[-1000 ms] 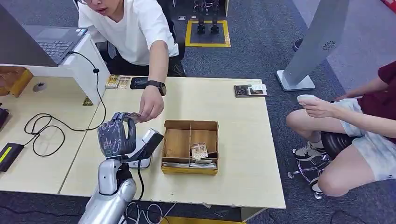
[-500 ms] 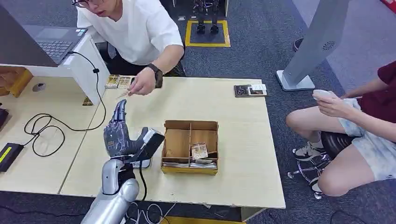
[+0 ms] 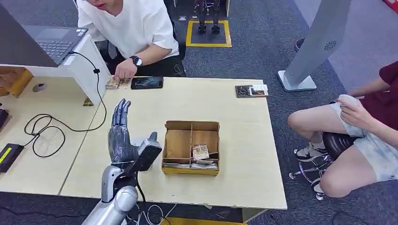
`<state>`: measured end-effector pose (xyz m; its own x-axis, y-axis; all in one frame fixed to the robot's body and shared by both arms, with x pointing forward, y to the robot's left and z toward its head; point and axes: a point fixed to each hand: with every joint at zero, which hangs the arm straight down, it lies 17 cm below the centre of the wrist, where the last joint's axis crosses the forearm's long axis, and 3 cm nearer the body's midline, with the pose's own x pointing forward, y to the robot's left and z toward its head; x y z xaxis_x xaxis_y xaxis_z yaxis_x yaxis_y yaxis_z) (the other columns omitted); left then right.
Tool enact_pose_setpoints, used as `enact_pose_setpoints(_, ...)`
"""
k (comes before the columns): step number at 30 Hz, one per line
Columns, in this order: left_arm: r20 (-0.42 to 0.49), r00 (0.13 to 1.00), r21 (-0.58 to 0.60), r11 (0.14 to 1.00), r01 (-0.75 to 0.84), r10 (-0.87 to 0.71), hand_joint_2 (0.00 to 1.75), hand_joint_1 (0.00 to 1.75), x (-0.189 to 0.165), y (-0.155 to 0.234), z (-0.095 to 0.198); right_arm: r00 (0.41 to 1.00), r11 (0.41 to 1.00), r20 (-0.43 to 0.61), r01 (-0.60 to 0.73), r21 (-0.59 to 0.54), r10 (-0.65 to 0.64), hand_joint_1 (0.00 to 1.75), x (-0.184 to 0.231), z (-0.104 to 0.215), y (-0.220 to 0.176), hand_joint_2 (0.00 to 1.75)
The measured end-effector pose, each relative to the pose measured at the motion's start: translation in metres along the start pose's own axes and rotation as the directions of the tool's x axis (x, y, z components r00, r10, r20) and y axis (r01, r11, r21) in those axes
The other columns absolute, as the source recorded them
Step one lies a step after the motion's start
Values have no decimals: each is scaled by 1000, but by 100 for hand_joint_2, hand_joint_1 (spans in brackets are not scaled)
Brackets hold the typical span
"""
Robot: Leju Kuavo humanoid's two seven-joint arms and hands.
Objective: Pass the card to the sensor for recognition and then transmit it.
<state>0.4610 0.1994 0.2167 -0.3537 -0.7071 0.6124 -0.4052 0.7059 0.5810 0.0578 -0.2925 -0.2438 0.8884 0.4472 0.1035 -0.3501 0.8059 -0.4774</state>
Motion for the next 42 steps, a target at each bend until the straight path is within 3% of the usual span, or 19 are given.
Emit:
enact_pose_setpoints(11,137,990,-62,998,-8,17,175,0,20,-3,33,998,1000,69,6,27,-8,0,-5,-11,-11,175)
enact_pose_setpoints(23,180,984,-172,984,34,-3,175,0,8,-18,76,998,1000,54,-13,10,12,0,-21,-21,-25,175)
enact_pose_setpoints(42,206,978,-299,953,44,19,175,0,6,-41,116,999,1000,41,-26,-9,26,0,-28,-25,-36,175)
